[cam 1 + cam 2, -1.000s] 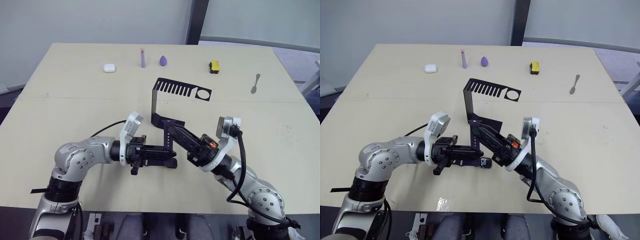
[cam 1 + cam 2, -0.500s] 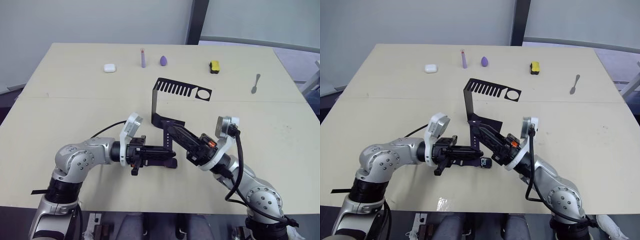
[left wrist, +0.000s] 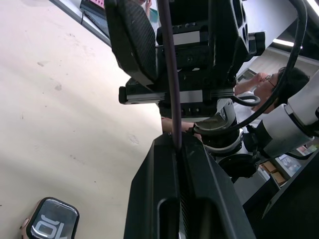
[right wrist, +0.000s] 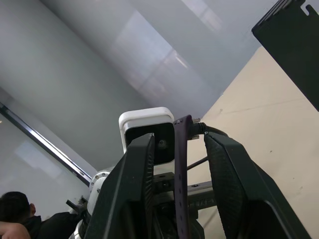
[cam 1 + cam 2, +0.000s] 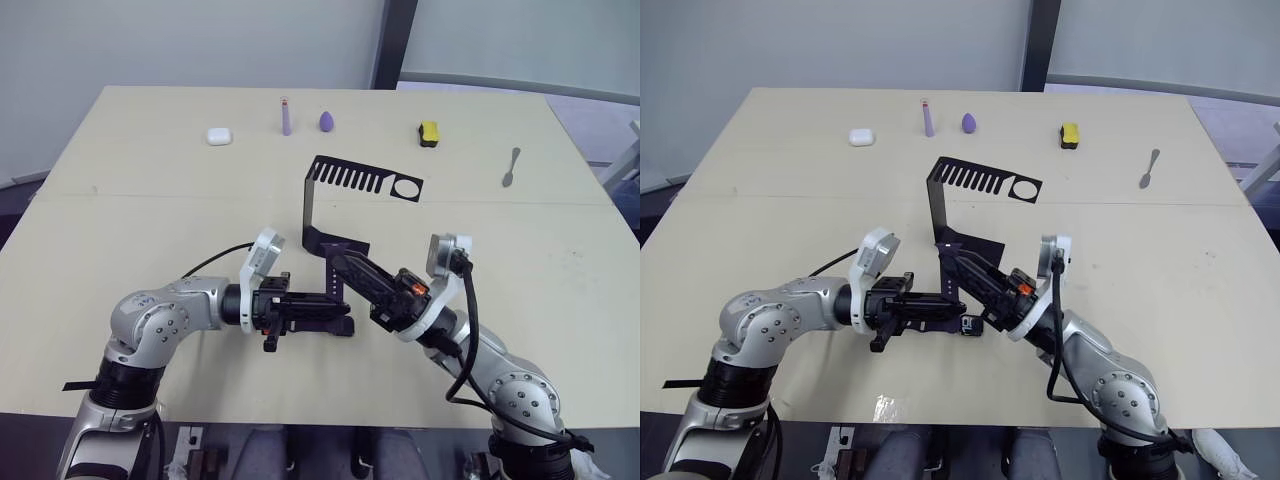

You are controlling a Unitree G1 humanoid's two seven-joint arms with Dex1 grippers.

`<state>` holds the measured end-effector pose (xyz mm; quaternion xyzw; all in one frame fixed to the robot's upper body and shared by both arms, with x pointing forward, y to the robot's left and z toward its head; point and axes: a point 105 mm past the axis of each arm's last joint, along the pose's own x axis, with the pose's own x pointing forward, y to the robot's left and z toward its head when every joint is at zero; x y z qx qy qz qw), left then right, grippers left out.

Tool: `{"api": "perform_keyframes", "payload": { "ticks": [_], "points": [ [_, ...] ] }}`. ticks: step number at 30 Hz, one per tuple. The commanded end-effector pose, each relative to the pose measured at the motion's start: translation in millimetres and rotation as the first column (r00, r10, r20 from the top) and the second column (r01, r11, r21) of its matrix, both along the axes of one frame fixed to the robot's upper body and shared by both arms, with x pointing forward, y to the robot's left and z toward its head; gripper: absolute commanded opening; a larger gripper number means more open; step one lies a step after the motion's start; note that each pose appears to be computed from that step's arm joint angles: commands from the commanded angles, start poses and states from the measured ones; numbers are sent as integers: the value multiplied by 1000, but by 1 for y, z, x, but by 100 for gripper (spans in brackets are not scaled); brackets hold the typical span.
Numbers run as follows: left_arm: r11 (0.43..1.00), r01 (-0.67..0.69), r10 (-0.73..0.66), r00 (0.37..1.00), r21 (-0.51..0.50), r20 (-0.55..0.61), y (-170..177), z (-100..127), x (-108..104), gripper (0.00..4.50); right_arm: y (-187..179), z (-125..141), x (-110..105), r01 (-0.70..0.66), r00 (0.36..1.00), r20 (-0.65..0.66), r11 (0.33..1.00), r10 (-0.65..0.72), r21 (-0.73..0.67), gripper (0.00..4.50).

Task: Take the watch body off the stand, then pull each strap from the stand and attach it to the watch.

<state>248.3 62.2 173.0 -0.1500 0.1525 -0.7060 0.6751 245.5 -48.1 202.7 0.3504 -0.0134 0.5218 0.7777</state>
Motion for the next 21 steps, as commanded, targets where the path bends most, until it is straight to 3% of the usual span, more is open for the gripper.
{"api": "perform_keyframes", "payload": {
  "ticks": [1, 16, 21],
  "points": [
    [1000, 27, -26, 999, -14, 33, -3, 4, -5, 0, 3, 8, -6, -37, 998, 43, 999, 36, 19, 171],
    [1000, 19, -19, 999, -17, 35, -3, 2, -4, 0, 3, 8, -3, -34, 998, 46, 999, 33, 32, 171],
    [1000, 16, -15, 999, -22, 37, -4, 2, -3, 0, 4, 6, -3, -44, 998, 38, 999, 43, 29, 7]
  ]
}}
